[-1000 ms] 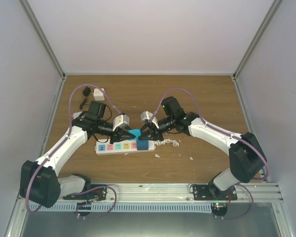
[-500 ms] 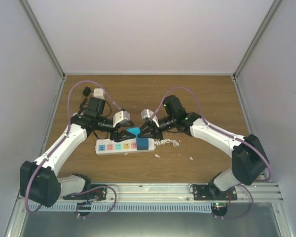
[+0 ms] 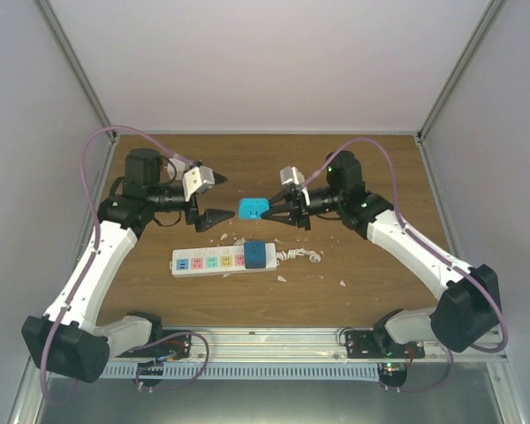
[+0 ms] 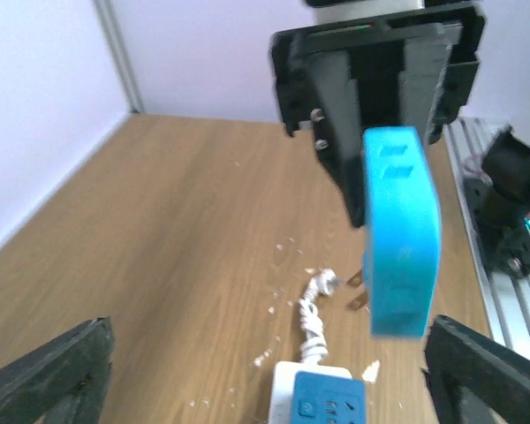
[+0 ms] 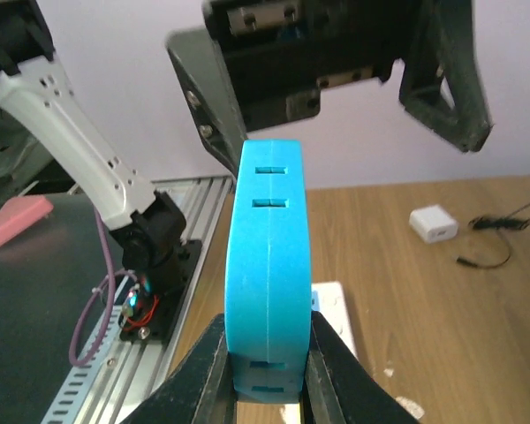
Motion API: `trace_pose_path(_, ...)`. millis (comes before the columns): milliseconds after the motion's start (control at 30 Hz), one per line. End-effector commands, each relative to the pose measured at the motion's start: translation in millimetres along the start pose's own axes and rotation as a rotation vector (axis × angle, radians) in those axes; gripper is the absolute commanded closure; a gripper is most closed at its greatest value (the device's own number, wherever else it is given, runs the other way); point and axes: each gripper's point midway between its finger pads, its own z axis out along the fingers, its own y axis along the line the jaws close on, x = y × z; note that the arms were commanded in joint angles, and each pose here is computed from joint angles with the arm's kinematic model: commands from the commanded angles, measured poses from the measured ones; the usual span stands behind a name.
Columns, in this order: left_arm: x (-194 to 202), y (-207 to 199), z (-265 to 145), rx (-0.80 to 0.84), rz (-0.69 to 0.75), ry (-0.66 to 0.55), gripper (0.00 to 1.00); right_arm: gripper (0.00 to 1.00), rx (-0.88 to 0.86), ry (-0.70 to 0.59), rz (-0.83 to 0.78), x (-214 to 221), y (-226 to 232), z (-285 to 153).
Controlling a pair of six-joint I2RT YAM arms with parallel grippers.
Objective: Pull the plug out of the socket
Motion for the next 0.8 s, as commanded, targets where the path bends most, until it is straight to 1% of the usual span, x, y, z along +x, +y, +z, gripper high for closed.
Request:
trace_pose_path(0, -9, 19, -16, -0.075, -0.07, -0.102, 0.01, 0.99, -0.036, -0.095, -0.076, -50, 9, -20)
trace_pose_path(100, -2, 23, -12, -0.061, -0.123, -0.121, 0.01, 0.99, -0.098, -0.119, -0.089, -63, 20, -23)
trace_pose_path(167, 0, 22, -9, -0.032, -0.185, -0.152, 0.01, 0.99, -0.148, -0.138, -0.091, -68, 27, -23)
trace_pose_path(233, 0, 19, -8, -0.008, -0.22, -0.189, 0.01, 0.99, -0.179, -0.144, -0.076, -69, 30, -21)
trace_pose_path(300, 1, 17, -7, -0.006, -0.225, -0.212, 0.01, 0.99, -0.188, -0.143, -0.078, -67, 32, -17)
trace_pose_path(367, 12, 13, -3, 0.006, -0.267, -0.218, 0.01, 0.99, -0.194, -0.142, -0.081, -63, 34, -12)
trace_pose_path(500, 16, 5, -3, 0.03, -0.273, -0.274, 0.01, 0.99, -0.211, -0.138, -0.064, -57, 37, -2)
trace_pose_path(767, 12, -8, -3, 0.074, -0.243, -0.304, 0.01, 1.0, -0.242, -0.137, -0.043, -55, 43, 14)
